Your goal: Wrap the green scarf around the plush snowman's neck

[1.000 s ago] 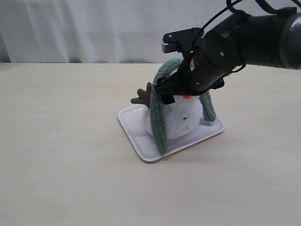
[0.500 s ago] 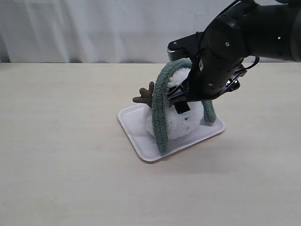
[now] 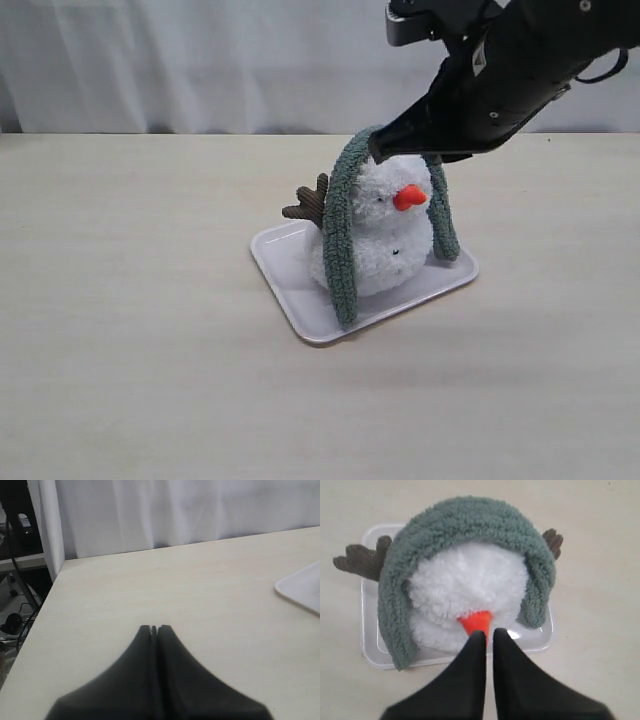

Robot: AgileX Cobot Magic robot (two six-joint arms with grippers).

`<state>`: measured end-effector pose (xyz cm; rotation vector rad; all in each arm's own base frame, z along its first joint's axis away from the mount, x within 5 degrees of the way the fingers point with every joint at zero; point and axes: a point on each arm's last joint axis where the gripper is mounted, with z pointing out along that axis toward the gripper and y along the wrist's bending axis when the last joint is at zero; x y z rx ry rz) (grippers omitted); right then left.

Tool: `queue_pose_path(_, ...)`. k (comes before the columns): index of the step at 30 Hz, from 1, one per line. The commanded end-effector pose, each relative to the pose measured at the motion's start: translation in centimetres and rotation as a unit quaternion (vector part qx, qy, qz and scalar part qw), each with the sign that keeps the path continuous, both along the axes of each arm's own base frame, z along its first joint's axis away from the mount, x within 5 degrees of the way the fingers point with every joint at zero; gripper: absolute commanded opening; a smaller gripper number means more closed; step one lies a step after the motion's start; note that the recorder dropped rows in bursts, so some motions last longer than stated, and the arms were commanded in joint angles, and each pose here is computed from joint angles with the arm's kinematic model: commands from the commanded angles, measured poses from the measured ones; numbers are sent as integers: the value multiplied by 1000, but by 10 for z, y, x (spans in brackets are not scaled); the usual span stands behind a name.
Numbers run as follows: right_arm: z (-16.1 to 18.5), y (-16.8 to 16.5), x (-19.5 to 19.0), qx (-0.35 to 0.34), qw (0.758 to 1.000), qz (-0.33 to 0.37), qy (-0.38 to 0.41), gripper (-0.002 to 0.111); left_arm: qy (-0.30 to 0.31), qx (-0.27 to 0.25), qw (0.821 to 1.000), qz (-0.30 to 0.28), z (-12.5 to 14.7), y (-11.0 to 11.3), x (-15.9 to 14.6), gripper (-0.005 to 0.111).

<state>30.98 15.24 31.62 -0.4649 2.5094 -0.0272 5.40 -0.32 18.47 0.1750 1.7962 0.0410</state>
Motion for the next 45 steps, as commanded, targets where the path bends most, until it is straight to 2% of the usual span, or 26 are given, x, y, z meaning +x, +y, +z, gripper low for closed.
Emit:
queue_pose_path(1, 22, -10, 13, 32, 999, -37, -11, 4, -6, -2, 1000, -3, 1, 0, 0, 0)
queue_pose_path(3, 31, -16, 23, 46, 998, -39, -2, 4, -6, -2, 1000, -3, 1, 0, 0, 0)
queue_pose_path(6, 36, -21, 35, 88, 996, 6, 32, 4, -6, -2, 1000, -3, 1, 0, 0, 0)
queue_pose_path(9, 31, -21, 48, 153, 984, 64, 63, 4, -6, -2, 1000, -3, 1, 0, 0, 0)
queue_pose_path(11, 25, -24, 56, 172, 980, 66, 71, 4, -6, -2, 1000, -3, 1, 0, 0, 0)
queue_pose_path(19, -23, -18, 90, 154, 984, 46, 73, 4, -6, -2, 1000, -3, 1, 0, 0, 0)
queue_pose_path(25, -33, -15, 106, 155, 987, 43, 28, 4, -6, -2, 1000, -3, 1, 0, 0, 0)
queue_pose_path(32, -42, -12, 109, 154, 986, 56, 32, 4, -6, -2, 1000, -3, 1, 0, 0, 0)
queue_pose_path(41, -77, 9, 111, 146, 983, 82, 76, 4, -6, -2, 1000, -3, 1, 0, 0, 0)
queue_pose_path(45, -83, 5, 112, 117, 986, 84, 83, 4, -6, -2, 1000, -3, 1, 0, 0, 0)
